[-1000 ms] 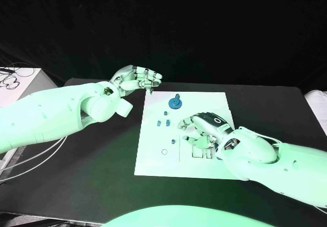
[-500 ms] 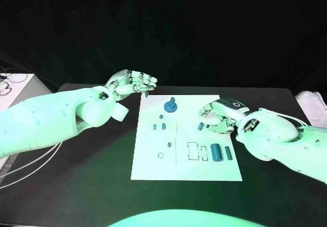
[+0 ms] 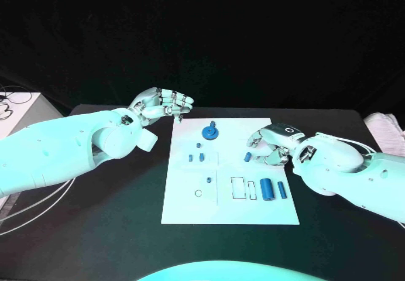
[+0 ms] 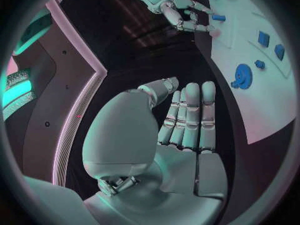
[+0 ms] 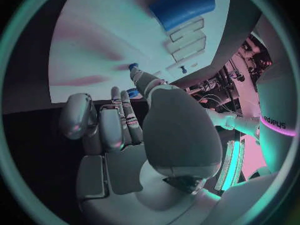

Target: Assemble the parts on the task board

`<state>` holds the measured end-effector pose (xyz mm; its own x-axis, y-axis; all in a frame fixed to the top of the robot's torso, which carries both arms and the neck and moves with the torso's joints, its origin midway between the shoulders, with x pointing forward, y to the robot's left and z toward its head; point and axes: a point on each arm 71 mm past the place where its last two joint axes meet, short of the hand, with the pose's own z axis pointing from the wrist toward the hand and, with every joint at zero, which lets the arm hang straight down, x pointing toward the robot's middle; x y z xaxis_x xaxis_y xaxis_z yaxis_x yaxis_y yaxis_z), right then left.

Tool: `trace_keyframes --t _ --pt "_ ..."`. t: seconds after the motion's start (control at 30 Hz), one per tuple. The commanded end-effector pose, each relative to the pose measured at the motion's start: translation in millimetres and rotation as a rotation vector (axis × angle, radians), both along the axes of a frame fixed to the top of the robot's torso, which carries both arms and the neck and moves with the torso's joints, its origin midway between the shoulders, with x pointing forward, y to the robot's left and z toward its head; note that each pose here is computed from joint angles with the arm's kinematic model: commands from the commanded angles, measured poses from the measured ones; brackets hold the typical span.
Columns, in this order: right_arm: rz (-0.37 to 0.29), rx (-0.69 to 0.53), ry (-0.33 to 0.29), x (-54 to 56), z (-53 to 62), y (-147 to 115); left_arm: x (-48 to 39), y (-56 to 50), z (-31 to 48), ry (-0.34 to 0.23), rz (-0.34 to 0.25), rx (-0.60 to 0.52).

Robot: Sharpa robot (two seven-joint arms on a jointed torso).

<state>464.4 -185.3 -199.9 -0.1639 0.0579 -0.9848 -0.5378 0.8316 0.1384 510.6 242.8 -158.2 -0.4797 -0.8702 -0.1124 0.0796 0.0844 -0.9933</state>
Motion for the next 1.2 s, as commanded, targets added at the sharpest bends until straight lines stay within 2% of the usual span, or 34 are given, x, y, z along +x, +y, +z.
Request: trace_keyframes --t 0.03,0.47,0.87,1.2 --pt "0.025 -0.033 0.018 -1.6 -3.7 4.8 -0.7 -1.8 1.0 0.001 -0.016 -0.012" --pt "0.040 -0.031 0.045 -2.8 -11.9 12.9 -1.0 -1.7 0.9 0.003 -0.018 -0.011" --pt "0.045 -0.012 0.034 -3.5 -12.2 17.5 -1.0 -1.5 0.8 0.005 -0.018 -0.010" --pt "0.012 0.008 0.015 -1.7 -12.0 19.7 -1.2 -1.3 0.7 0.007 -0.018 -0.009"
